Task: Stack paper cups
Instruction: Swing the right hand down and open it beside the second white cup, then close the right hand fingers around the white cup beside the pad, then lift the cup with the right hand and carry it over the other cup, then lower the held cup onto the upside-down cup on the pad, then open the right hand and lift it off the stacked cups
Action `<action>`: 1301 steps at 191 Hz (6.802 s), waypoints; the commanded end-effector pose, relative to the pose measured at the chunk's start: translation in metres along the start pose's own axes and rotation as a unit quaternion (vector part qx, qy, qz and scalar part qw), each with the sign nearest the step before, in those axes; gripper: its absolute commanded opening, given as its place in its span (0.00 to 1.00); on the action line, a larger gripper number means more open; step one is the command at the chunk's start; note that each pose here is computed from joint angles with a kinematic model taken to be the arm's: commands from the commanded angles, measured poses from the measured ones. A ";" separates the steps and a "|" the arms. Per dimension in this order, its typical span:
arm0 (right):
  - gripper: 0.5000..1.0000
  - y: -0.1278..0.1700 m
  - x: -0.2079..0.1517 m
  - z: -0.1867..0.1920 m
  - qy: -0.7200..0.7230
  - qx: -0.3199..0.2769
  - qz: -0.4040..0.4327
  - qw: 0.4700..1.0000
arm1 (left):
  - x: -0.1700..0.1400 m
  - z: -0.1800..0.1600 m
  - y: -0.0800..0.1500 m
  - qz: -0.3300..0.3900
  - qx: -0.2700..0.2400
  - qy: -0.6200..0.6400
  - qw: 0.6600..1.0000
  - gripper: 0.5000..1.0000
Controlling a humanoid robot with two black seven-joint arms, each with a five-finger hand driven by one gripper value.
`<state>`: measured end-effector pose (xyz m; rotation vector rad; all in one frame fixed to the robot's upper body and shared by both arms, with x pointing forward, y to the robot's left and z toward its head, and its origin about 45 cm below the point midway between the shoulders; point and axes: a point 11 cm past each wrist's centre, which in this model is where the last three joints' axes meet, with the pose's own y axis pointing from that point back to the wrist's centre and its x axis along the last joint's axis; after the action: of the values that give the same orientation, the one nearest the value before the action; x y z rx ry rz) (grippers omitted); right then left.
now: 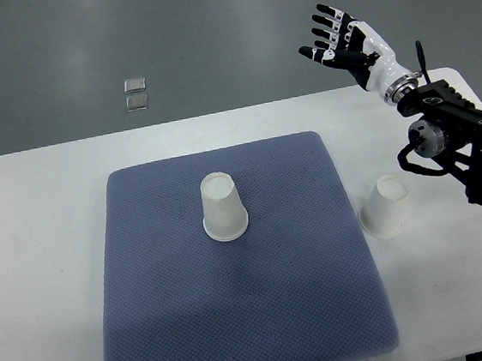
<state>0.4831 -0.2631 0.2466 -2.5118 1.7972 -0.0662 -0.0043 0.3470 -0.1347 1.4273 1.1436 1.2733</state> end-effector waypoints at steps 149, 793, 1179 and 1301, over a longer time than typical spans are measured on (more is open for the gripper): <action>0.83 0.141 0.033 -0.033 0.443 -0.195 -0.388 0.785 | 0.000 -0.001 0.000 0.000 0.001 0.000 1.000 1.00; 0.31 0.034 -0.086 -0.109 0.694 -0.016 -0.440 0.570 | 0.000 0.000 0.000 0.000 0.000 0.000 1.000 1.00; 0.32 -0.004 -0.237 -0.073 0.645 0.044 -0.529 0.550 | 0.000 -0.001 0.000 0.000 0.001 0.000 1.000 1.00; 0.72 -0.004 -0.240 -0.056 0.635 0.044 -0.527 0.563 | 0.000 0.000 0.000 0.000 0.000 -0.001 1.000 1.00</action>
<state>0.4037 -0.0342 0.3010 -3.0308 -0.3690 -2.2883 -0.0044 0.3470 -0.1347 1.4272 1.1440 1.2732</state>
